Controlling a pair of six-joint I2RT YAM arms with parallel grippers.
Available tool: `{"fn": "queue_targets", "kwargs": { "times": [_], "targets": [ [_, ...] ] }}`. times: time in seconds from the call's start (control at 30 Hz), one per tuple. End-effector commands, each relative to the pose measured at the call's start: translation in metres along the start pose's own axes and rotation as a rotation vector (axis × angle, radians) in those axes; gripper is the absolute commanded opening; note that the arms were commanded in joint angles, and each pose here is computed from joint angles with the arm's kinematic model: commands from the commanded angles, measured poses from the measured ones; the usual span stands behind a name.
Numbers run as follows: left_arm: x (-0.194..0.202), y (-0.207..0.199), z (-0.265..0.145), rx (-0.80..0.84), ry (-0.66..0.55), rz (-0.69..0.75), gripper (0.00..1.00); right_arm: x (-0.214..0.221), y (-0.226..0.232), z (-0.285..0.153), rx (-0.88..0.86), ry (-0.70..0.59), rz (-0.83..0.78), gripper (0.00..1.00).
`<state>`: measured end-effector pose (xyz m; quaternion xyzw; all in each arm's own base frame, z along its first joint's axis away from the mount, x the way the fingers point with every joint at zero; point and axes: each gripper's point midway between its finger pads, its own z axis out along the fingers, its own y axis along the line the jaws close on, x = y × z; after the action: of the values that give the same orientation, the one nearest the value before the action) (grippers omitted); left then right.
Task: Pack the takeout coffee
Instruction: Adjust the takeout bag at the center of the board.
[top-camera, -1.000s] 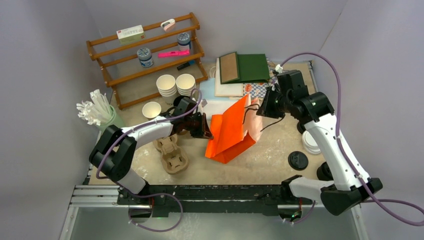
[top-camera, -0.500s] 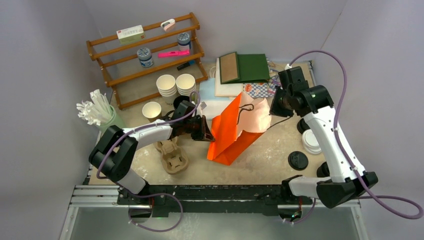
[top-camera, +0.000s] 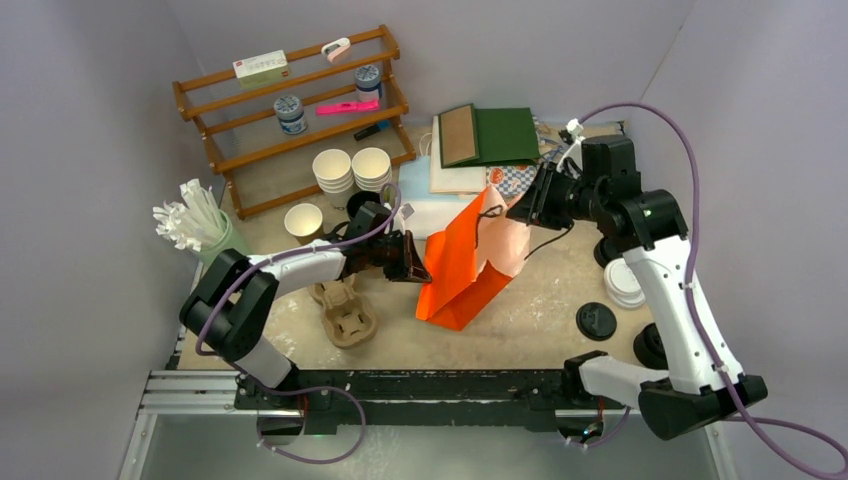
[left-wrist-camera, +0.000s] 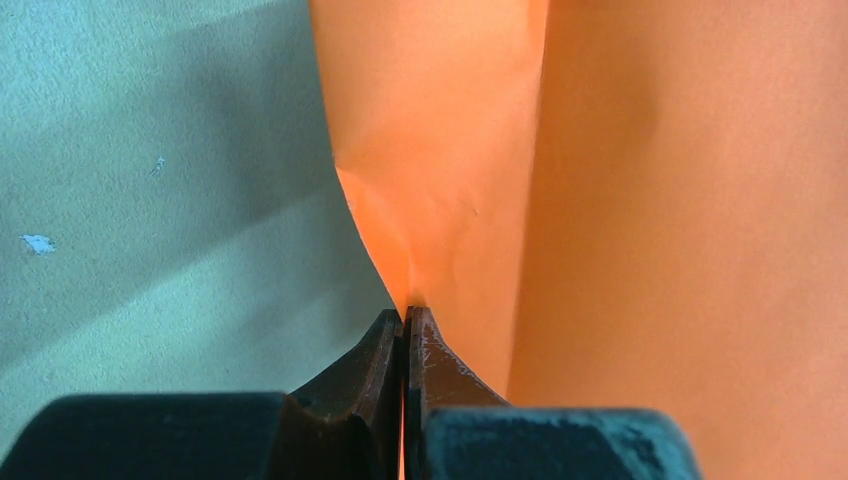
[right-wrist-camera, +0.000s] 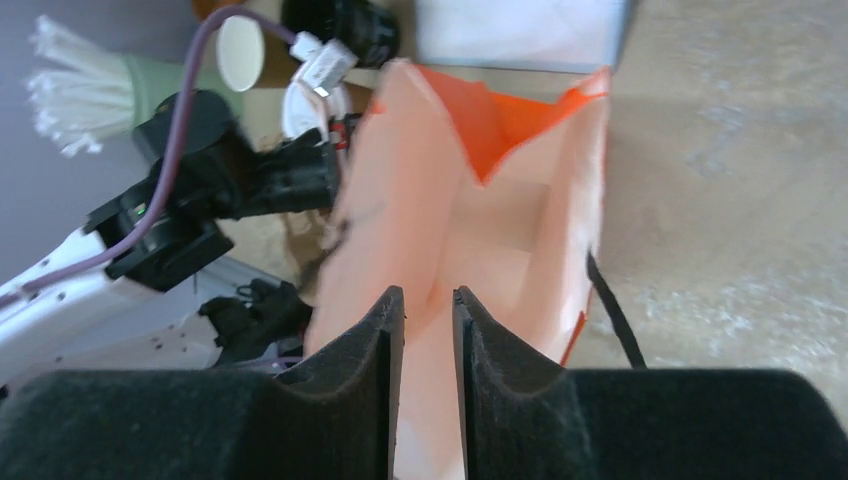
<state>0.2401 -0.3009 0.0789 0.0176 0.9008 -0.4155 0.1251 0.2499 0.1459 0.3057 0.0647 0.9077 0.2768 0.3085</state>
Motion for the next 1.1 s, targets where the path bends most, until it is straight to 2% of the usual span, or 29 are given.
{"fn": "queue_targets", "kwargs": {
  "times": [0.0, 0.2, 0.33, 0.63, 0.73, 1.07],
  "targets": [
    [-0.006, -0.002, -0.001, 0.011, -0.017, 0.014, 0.0, 0.006, 0.039, -0.001, -0.239, 0.044, 0.019, 0.29],
    [-0.009, -0.006, -0.004, 0.013, -0.023, 0.024, 0.0, 0.017, 0.051, 0.006, -0.342, 0.103, 0.068, 0.34],
    [-0.009, -0.007, -0.004, 0.013, -0.021, 0.021, 0.0, 0.02, 0.048, 0.013, -0.335, 0.123, 0.087, 0.37],
    [-0.008, -0.005, -0.003, 0.007, -0.019, 0.024, 0.0, 0.027, 0.012, 0.021, -0.117, 0.157, 0.078, 0.37],
    [-0.009, -0.004, -0.002, 0.004, -0.019, 0.024, 0.0, 0.027, 0.009, 0.019, -0.098, 0.158, 0.069, 0.41],
    [-0.008, 0.0, 0.0, -0.006, -0.015, 0.019, 0.0, 0.015, 0.007, 0.004, -0.042, 0.128, 0.021, 0.4]
  ]
}}
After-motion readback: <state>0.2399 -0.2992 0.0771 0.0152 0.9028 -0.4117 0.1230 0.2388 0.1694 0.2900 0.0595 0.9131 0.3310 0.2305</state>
